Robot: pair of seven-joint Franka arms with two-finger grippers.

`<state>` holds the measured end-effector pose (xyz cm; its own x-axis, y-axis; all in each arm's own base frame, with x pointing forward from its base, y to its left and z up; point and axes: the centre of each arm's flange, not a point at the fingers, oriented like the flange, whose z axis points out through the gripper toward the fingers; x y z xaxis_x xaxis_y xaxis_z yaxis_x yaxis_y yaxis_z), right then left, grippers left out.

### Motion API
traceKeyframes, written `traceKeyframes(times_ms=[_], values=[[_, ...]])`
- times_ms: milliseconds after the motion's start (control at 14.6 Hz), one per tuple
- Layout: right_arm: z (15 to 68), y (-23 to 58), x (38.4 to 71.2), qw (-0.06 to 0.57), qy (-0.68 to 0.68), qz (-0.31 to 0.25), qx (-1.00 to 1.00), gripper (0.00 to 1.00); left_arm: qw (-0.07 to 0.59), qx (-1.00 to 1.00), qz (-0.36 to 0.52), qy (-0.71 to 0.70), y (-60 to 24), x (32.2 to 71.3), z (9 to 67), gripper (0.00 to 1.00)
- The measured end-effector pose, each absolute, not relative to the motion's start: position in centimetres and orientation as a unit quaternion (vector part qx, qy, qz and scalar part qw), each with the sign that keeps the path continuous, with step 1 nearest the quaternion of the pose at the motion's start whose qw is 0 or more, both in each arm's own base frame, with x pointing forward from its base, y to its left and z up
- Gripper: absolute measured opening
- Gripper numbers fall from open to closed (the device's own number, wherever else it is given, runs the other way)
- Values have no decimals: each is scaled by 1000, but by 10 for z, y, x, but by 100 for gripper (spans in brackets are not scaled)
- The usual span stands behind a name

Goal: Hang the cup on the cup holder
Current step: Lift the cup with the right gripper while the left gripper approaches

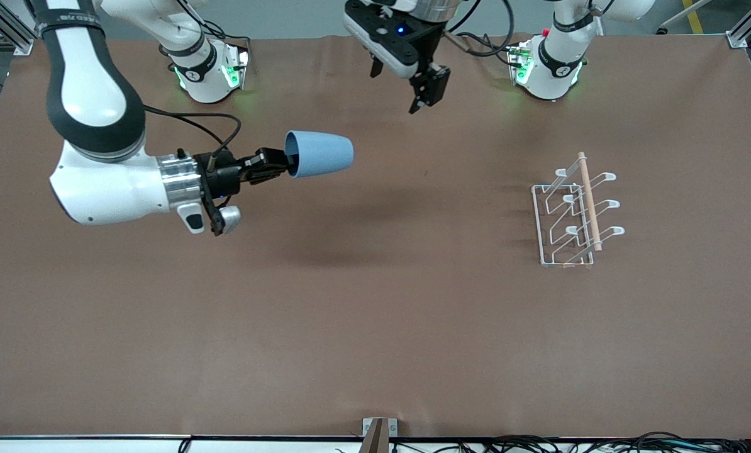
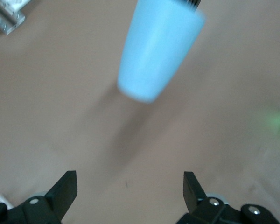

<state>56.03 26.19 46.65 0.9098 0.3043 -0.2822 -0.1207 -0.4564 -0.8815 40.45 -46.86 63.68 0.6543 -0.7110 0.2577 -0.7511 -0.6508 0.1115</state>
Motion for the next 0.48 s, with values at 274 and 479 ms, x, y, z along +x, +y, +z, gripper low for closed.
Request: traceKeyframes(times_ms=[274,479], values=[[466,290,546,514,-74,220,-826,5,128,882,122,-437,-492,415,622,100],[466,303,538,511,-81,231,-824,5,126,870,112,-463,-500,427,600,100]])
